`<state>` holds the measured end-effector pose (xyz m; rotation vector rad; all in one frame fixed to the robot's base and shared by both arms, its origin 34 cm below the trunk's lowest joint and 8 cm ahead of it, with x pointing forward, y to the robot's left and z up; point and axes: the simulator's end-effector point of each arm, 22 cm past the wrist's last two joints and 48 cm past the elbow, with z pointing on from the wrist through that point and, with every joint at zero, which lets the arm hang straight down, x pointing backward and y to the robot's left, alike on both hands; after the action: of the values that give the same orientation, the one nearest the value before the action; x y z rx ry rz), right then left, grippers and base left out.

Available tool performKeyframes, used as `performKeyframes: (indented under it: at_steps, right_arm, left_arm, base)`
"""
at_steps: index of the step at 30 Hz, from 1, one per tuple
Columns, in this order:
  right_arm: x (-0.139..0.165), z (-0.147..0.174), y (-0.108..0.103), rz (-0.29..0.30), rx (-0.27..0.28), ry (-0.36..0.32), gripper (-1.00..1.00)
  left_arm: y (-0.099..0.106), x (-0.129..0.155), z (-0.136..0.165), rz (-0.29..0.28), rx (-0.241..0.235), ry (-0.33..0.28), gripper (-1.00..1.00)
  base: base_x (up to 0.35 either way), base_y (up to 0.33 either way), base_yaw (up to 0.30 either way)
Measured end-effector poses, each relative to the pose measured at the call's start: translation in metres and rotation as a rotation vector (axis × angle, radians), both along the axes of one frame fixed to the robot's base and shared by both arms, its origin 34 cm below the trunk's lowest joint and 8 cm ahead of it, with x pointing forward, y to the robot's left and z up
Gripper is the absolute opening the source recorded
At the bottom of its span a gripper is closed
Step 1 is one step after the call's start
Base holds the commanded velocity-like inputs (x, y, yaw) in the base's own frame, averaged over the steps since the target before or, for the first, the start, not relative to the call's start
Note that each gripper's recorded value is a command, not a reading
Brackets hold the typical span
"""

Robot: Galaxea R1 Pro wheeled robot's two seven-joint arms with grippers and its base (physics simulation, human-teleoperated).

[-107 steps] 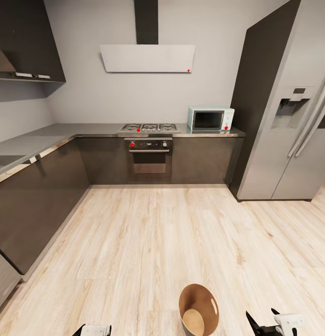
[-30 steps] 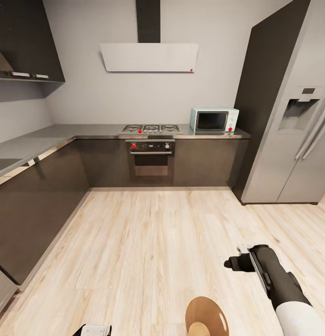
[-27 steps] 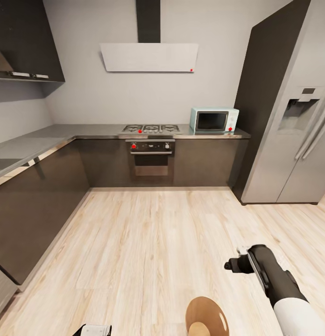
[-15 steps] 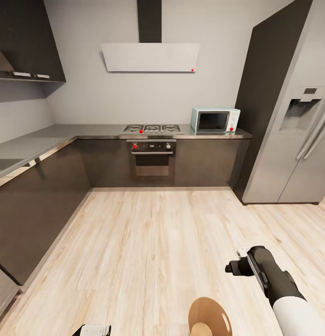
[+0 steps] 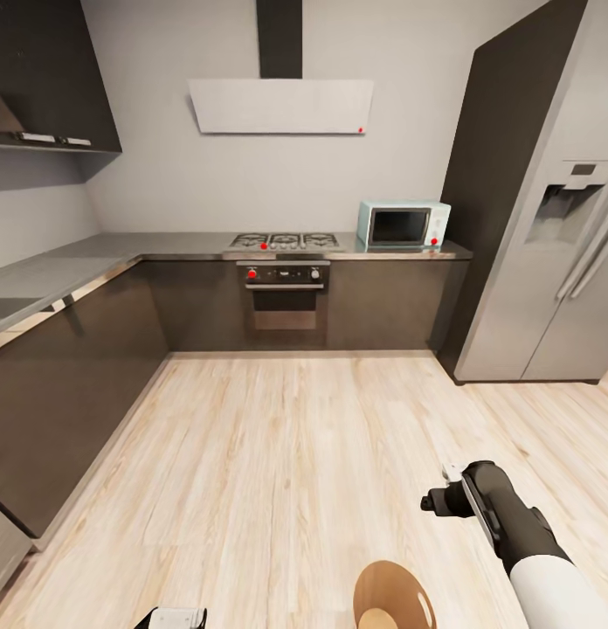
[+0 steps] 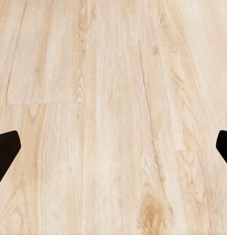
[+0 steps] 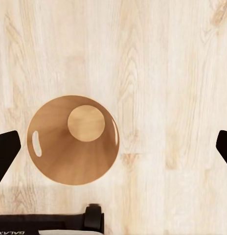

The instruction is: Put the three can of soda from the living room inside the tash can in the kitchen.

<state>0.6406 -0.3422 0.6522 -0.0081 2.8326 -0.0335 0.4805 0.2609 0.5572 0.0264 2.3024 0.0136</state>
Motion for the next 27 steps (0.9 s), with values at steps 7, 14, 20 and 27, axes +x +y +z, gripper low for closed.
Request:
performKeyframes:
  at_steps: [7, 14, 20, 27]
  right_arm:
    - [-0.001, -0.012, 0.000, 0.000, 0.000, 0.000, 1.00]
    - [-0.002, -0.025, 0.000, -0.001, 0.000, -0.001, 1.00]
    - [-0.003, -0.035, -0.001, -0.001, -0.001, -0.001, 1.00]
    - [-0.004, -0.048, -0.001, 0.000, -0.001, -0.001, 1.00]
  left_arm:
    - [-0.002, -0.001, -0.013, -0.005, -0.002, 0.005, 1.00]
    - [-0.003, -0.003, -0.026, -0.009, -0.002, 0.009, 1.00]
    - [-0.003, -0.004, -0.037, -0.010, -0.003, 0.010, 1.00]
    - [-0.004, -0.005, -0.050, -0.013, -0.002, 0.010, 1.00]
  base:
    - [0.000, 0.000, 0.000]
    - [0.000, 0.000, 0.000]
    - [0.000, 0.000, 0.000]
    - [0.000, 0.000, 0.000]
